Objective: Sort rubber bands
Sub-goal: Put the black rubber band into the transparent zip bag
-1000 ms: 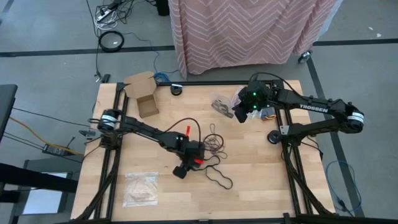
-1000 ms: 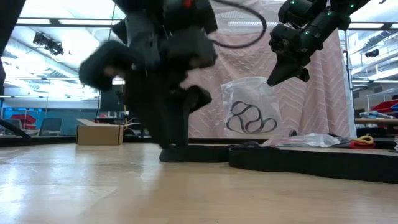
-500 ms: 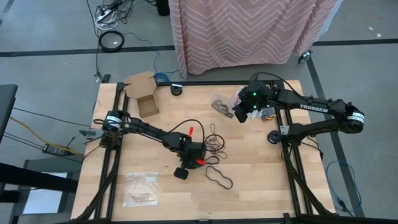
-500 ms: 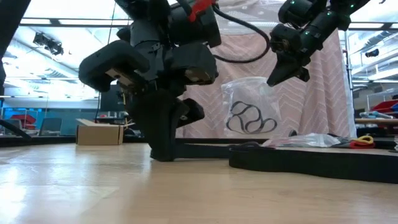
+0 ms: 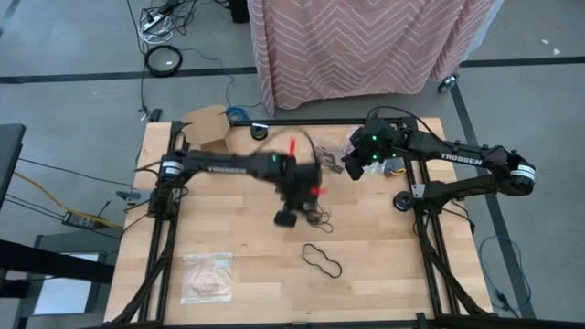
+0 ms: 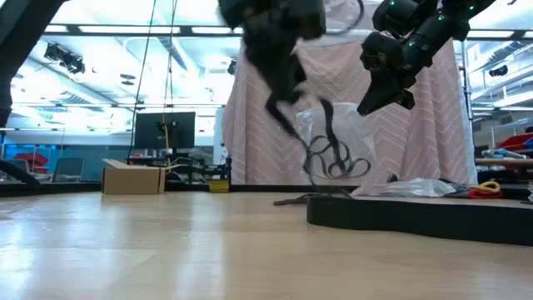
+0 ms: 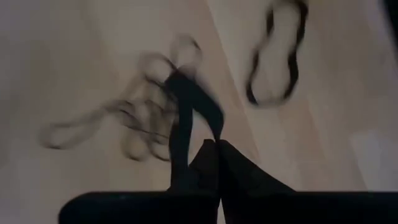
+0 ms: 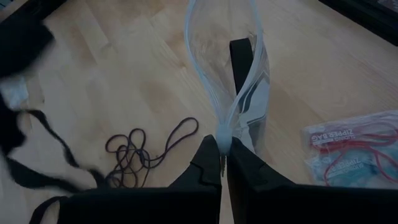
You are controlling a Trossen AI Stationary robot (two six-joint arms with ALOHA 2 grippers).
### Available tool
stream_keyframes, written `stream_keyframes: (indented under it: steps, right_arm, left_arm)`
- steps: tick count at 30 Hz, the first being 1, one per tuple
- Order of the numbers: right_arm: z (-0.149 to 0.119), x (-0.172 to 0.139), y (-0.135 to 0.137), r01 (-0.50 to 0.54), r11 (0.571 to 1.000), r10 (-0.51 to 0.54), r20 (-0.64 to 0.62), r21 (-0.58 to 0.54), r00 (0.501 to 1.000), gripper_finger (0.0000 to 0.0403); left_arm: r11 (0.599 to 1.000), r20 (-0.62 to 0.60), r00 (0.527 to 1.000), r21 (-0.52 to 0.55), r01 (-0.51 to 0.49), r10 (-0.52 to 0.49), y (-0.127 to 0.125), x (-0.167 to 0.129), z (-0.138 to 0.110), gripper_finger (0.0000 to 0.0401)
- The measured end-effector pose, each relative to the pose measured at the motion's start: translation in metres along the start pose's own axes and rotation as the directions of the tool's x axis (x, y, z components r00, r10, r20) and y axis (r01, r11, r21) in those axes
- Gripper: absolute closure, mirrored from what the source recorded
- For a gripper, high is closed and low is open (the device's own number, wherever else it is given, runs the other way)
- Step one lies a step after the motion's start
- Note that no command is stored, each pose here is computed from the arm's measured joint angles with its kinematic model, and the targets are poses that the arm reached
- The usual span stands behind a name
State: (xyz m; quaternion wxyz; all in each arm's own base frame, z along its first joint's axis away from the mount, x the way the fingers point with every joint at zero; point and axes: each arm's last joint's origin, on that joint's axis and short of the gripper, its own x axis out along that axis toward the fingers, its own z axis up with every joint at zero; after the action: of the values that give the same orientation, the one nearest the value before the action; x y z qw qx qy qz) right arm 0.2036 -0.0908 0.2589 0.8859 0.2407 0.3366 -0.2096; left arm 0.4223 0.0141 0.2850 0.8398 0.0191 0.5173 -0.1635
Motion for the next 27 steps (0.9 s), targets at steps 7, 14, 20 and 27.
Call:
stream_keyframes:
  steps: [7, 14, 20, 27]
  right_arm:
    - [0.000, 0.000, 0.000, 0.000, 1.000, 0.000, 0.000, -0.001, 1.000, 0.0402]
    - [0.001, 0.000, 0.000, -0.003, 1.000, 0.003, 0.010, -0.003, 1.000, 0.0402]
    - [0.004, 0.000, 0.001, 0.003, 1.000, -0.002, 0.048, -0.006, 0.999, 0.0402]
    - [0.014, -0.001, 0.002, 0.039, 0.999, -0.042, 0.164, 0.017, 0.986, 0.0402]
  left_arm:
    - [0.995, 0.334, 0.943, -0.087, 0.040, -0.009, 0.019, -0.091, 0.037, 0.0400]
    - [0.982, 0.694, 0.704, -0.189, -0.021, 0.149, 0.031, -0.175, 0.056, 0.0401]
    - [0.915, 0.831, 0.389, -0.392, -0.096, 0.397, 0.047, -0.214, 0.063, 0.0401]
    - [0.790, 0.768, 0.186, -0.603, -0.112, 0.613, 0.066, -0.206, 0.073, 0.0401]
